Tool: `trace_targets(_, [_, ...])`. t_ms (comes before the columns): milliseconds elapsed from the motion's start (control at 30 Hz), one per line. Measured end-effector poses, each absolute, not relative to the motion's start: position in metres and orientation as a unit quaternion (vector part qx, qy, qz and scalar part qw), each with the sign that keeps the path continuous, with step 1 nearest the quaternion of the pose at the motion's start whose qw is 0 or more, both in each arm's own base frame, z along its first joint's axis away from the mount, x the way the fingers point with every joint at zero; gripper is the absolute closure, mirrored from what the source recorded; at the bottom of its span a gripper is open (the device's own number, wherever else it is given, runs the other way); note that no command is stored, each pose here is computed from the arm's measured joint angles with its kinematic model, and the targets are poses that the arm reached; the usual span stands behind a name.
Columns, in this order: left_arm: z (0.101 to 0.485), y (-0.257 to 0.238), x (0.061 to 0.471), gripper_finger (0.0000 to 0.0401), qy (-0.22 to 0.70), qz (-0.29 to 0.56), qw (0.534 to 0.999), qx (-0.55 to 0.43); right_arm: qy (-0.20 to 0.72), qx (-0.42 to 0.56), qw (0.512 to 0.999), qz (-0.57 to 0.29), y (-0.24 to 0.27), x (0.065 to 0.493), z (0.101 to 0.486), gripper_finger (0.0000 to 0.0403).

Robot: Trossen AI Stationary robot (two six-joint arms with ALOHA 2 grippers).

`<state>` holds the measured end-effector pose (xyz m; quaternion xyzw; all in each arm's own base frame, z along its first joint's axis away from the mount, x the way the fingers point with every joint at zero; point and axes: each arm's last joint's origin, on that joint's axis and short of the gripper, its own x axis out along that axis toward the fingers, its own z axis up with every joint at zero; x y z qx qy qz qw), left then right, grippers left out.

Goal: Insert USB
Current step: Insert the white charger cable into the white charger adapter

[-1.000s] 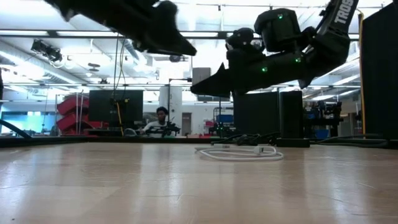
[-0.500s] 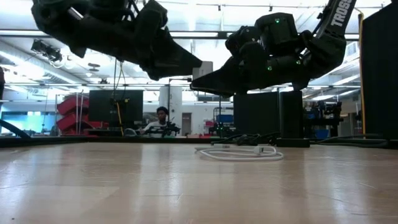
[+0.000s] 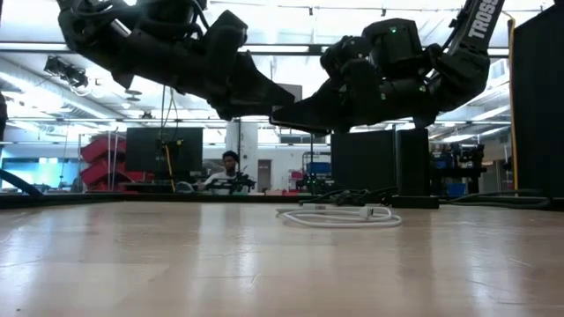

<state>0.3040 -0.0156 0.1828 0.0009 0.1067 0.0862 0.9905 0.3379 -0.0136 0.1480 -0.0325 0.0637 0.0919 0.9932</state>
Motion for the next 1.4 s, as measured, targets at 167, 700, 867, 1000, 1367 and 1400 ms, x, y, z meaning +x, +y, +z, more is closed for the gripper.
trace_targets(167, [0.175,-0.016,0.311,0.0216,0.080,0.071,0.994,-0.003,0.064,-0.032,0.993,0.095,-0.013,0.338,0.148,0.0335])
trace_targets(700, [0.175,-0.014,0.309,0.0326,0.104,0.069,0.992,0.023,0.076,-0.032,0.994,0.075,-0.015,0.338,0.146,0.0317])
trace_targets(867, [0.174,-0.012,0.296,0.0326,0.187,0.093,0.977,0.039,0.113,-0.019,0.991,0.068,-0.019,0.337,0.141,0.0249])
trace_targets(1000, [0.176,-0.009,0.281,0.0326,0.247,0.142,0.958,0.025,0.171,0.001,0.984,0.058,-0.027,0.330,0.141,0.0220])
trace_targets(1367, [0.174,-0.010,0.278,0.0326,0.269,0.132,0.954,0.008,0.325,0.039,0.943,0.056,-0.023,0.317,0.146,0.0233])
trace_targets(1400, [0.174,-0.010,0.278,0.0326,0.266,0.131,0.955,0.009,0.336,0.039,0.939,0.058,-0.021,0.319,0.144,0.0236])
